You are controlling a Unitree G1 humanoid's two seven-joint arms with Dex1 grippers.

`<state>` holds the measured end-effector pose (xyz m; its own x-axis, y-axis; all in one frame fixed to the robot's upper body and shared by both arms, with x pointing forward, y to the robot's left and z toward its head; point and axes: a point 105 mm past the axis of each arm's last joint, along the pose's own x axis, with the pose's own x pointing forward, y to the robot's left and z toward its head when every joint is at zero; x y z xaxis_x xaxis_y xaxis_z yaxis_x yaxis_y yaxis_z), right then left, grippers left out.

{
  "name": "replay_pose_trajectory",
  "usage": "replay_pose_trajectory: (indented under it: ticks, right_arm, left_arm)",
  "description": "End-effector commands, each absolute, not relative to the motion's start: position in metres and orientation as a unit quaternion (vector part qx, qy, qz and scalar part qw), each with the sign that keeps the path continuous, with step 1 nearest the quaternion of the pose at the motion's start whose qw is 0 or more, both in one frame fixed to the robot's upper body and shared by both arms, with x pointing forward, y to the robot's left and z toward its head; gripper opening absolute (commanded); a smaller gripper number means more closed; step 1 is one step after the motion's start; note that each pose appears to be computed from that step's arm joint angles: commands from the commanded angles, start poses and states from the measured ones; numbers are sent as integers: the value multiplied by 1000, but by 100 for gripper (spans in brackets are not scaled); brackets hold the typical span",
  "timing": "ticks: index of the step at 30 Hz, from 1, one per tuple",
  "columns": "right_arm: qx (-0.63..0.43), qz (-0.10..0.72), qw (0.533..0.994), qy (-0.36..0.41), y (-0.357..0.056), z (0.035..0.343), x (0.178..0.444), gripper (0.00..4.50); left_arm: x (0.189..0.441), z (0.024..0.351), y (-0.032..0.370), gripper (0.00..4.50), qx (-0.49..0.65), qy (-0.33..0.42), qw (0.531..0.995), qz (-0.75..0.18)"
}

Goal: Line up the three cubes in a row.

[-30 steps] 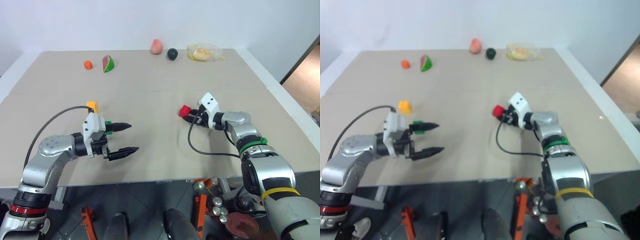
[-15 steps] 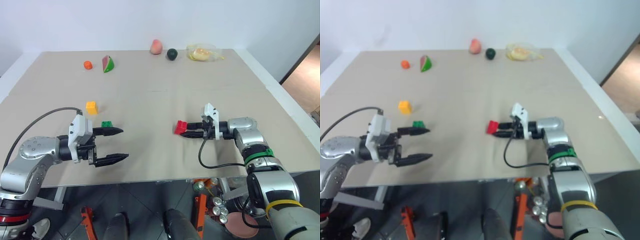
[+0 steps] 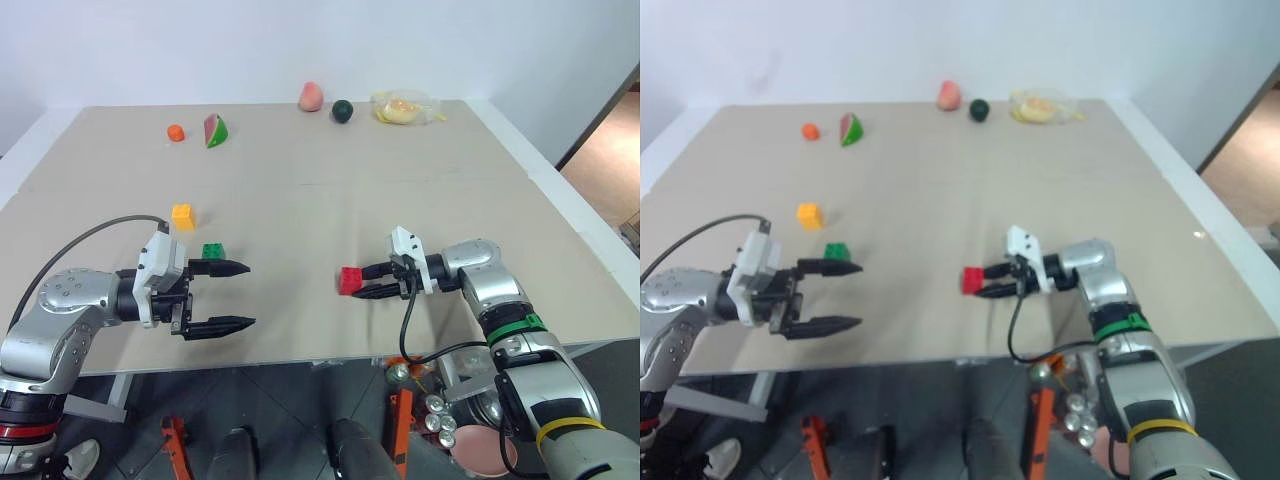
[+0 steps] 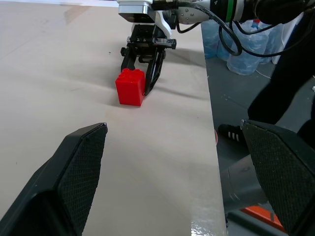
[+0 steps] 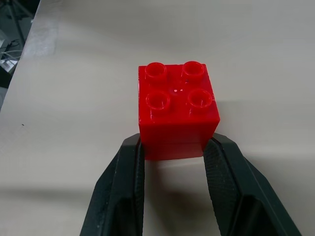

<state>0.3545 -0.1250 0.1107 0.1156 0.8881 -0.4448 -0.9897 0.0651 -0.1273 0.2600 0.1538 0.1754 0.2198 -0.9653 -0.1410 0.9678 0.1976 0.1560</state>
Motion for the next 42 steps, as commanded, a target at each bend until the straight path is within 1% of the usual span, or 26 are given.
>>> replay_pose_trajectory:
  ticks: [1,8,9,12,13,14,19,24,28,32,35,39,42]
  right_arm:
    - [-220,664,705,118,-123,116,352,116]
    - [-229,658,704,135,-124,105,353,116]
    - [-231,652,709,137,-125,103,354,218]
    - [-237,639,719,138,-129,102,359,307]
    - [-238,638,720,138,-130,102,359,351]
    - [-239,635,721,137,-131,103,360,385]
    - [-238,627,731,130,-142,116,362,385]
    - [-263,600,748,108,-165,146,368,385]
    - [-268,570,775,60,-177,184,374,385]
    - [-241,577,780,5,-172,215,366,385]
    - [-199,600,774,-35,-157,234,351,385]
    - [-181,612,768,-46,-144,237,336,385]
    - [-173,615,768,-45,-134,230,326,385]
  left_arm:
    - [259,183,156,450,112,-14,776,-620]
    - [261,183,161,450,109,-16,788,-605]
    - [263,183,163,450,106,-17,794,-599]
    - [268,187,166,450,81,-26,810,-580]
    - [269,188,167,450,74,-30,814,-575]
    - [271,189,169,450,67,-33,820,-568]
    - [276,189,183,450,56,-34,841,-536]
    - [276,180,208,450,74,-10,861,-503]
    - [275,166,227,450,96,21,871,-482]
    - [272,154,239,450,111,43,873,-473]
    - [275,145,251,450,111,67,883,-451]
    - [277,136,262,450,111,83,891,-433]
    - [279,130,269,450,114,93,894,-423]
